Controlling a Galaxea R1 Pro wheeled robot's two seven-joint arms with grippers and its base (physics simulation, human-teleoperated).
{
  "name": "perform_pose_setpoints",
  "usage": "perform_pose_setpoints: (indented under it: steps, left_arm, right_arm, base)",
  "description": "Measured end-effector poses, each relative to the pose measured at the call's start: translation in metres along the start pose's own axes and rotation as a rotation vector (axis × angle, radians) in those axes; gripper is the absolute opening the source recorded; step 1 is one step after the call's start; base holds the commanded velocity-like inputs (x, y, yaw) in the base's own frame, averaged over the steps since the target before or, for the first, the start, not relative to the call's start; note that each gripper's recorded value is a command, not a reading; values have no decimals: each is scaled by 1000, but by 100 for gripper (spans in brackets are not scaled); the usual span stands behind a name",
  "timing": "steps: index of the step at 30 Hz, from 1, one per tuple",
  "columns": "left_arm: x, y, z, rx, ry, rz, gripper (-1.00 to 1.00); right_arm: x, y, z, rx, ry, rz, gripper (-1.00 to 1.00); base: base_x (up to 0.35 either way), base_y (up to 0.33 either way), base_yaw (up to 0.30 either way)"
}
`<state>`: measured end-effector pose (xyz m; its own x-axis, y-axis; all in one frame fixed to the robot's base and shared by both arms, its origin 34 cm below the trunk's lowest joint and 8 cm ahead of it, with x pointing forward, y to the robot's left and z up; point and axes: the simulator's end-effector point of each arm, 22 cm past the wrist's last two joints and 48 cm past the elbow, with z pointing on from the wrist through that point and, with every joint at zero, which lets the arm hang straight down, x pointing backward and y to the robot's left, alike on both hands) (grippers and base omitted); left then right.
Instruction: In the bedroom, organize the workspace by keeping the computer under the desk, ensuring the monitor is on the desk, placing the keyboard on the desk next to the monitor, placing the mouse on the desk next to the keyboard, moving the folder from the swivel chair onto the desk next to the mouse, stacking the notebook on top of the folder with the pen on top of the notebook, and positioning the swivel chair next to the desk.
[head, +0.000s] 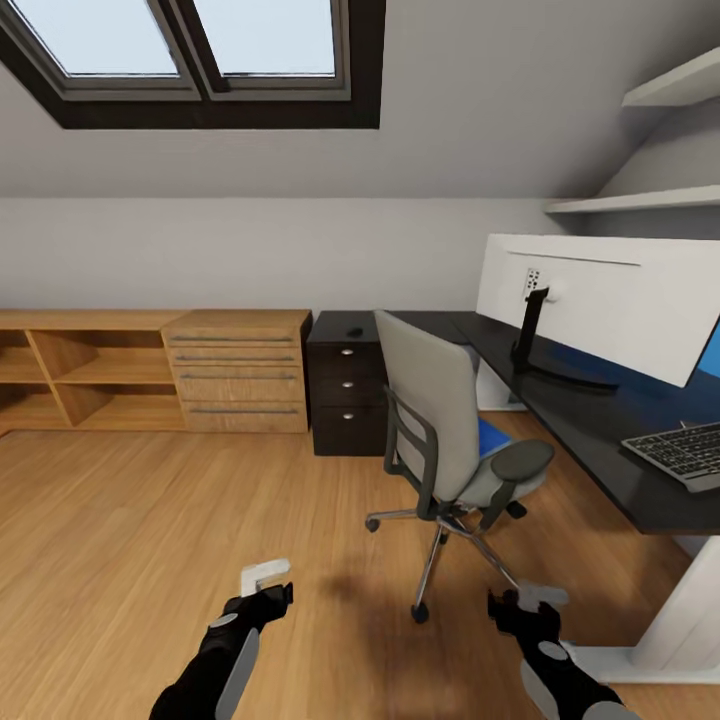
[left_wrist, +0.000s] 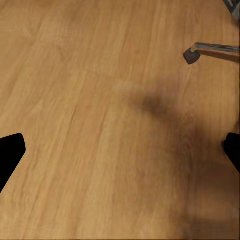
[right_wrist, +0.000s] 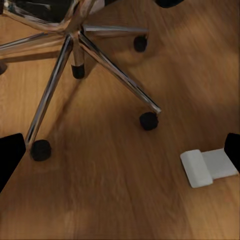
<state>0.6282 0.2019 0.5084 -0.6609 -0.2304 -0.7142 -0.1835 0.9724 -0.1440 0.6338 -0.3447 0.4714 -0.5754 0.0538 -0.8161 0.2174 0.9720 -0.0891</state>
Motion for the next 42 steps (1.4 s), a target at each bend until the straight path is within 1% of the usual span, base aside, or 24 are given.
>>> perform_pose_setpoints:
  steps: [2,3,6,8,9,14,15,16,17,19,20,21,25,26,29,30,31,34,35,39,42]
  left_arm:
    - [-12,-9,3,13,-20,-4,100]
    - [-25,-16,5,22,-38,-6,100]
    - [-39,-24,9,37,-64,-9,100]
    - [-41,-25,11,42,-72,-11,100]
    - [-44,-27,12,46,-78,-14,100]
    - [-39,-30,17,53,-87,-10,100]
    - [-41,-30,17,56,-94,-9,100]
    - [-53,-31,15,60,-122,-10,100]
    - [-61,-32,13,62,-144,-13,100]
    - [-70,-33,11,67,-171,-16,100]
    - [-77,-33,7,71,-193,-20,100]
    - [-78,-33,6,72,-202,-21,100]
    - [-79,-32,0,79,-241,-24,100]
    - [-82,-31,-5,81,-259,-26,100]
    - [-82,-27,-13,84,-288,-31,100]
    - [-82,-26,-22,87,-306,-32,100]
    - [-80,-28,-39,101,-320,-23,100]
    - [-67,-31,-55,121,-317,-6,100]
    - [-59,-32,-64,128,-309,1,100]
    - [-37,-31,-72,137,-285,13,100]
    - [-27,-30,-72,140,-276,16,100]
  right_arm:
    - [-9,1,6,2,4,2,100]
    - [-19,2,11,3,4,3,100]
    - [-35,0,20,10,-3,9,100]
    - [-40,-2,24,19,-6,15,100]
    - [-46,-7,27,40,-1,26,100]
    - [-48,-13,35,69,16,52,100]
    - [-53,-13,37,74,17,76,100]
    - [-60,-15,39,82,19,146,100]
    - [-61,-15,41,85,21,185,100]
    - [-58,-16,43,86,23,215,100]
    - [-56,-16,44,88,26,235,100]
    - [-55,-16,45,88,27,242,100]
    - [-46,-14,49,87,30,260,100]
    - [-43,-14,49,88,33,267,100]
    - [-37,-16,52,93,34,276,100]
    - [-35,-16,53,96,35,282,100]
    - [-34,-18,54,99,33,292,100]
    - [-29,-18,56,101,31,299,100]
    - [-28,-18,57,101,29,301,100]
    - [-20,-17,60,100,25,300,100]
    - [-15,-18,63,100,22,299,100]
  base:
    - [0,0,0]
    - [0,0,0]
    - [0,0,0]
    - [0,0,0]
    - [0,0,0]
    - [0,0,0]
    - [0,0,0]
    - [0,0,0]
    - [0,0,0]
    - [0,0,0]
    - [0,0,0]
    - [0,0,0]
    - [0,0,0]
    - [0,0,0]
    - [0,0,0]
    - [0,0,0]
    - [0,0,0]
    - [0,0,0]
    - [0,0,0]
    - [0,0,0]
    - [0,0,0]
